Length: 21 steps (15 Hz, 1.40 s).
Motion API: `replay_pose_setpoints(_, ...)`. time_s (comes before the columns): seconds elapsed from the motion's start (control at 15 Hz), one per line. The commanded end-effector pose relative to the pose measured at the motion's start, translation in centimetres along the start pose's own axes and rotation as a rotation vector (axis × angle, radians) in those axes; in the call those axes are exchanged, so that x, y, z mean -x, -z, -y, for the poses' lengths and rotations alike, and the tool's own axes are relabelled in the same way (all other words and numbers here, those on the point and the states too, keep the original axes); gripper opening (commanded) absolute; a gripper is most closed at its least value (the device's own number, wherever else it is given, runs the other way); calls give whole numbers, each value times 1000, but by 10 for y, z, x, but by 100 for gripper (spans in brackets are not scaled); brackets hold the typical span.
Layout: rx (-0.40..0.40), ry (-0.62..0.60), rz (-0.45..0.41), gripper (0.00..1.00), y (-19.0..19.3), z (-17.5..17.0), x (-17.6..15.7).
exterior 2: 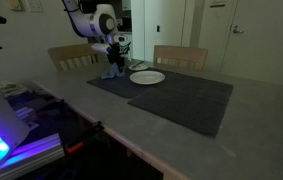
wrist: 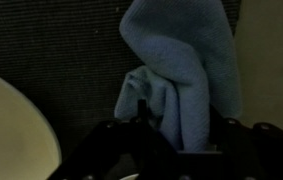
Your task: Pick up the towel and clean the bigger plate
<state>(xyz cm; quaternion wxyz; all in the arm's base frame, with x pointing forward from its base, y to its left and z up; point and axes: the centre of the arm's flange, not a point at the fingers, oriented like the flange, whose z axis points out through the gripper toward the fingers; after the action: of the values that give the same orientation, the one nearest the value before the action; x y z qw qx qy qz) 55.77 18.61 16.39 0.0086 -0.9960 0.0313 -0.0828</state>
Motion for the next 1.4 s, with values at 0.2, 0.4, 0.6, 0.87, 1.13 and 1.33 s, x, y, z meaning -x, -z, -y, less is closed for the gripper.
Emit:
replay_pose_setpoints(0.2,1,-10,2,4,5,-1,-10)
replay_pose_setpoints(0.4,14,-4,-4,2,8,-4,-16)
replay_pose_setpoints(0.6,35,-5,-13,3,13,-10,-23)
replay_pose_setpoints(0.87,59,-26,-41,3,24,-26,-42)
replay_pose_setpoints(1.13,100,-45,-86,3,34,-52,-66)
replay_pose_setpoints(1.33,130,-79,-113,3,42,-73,-82)
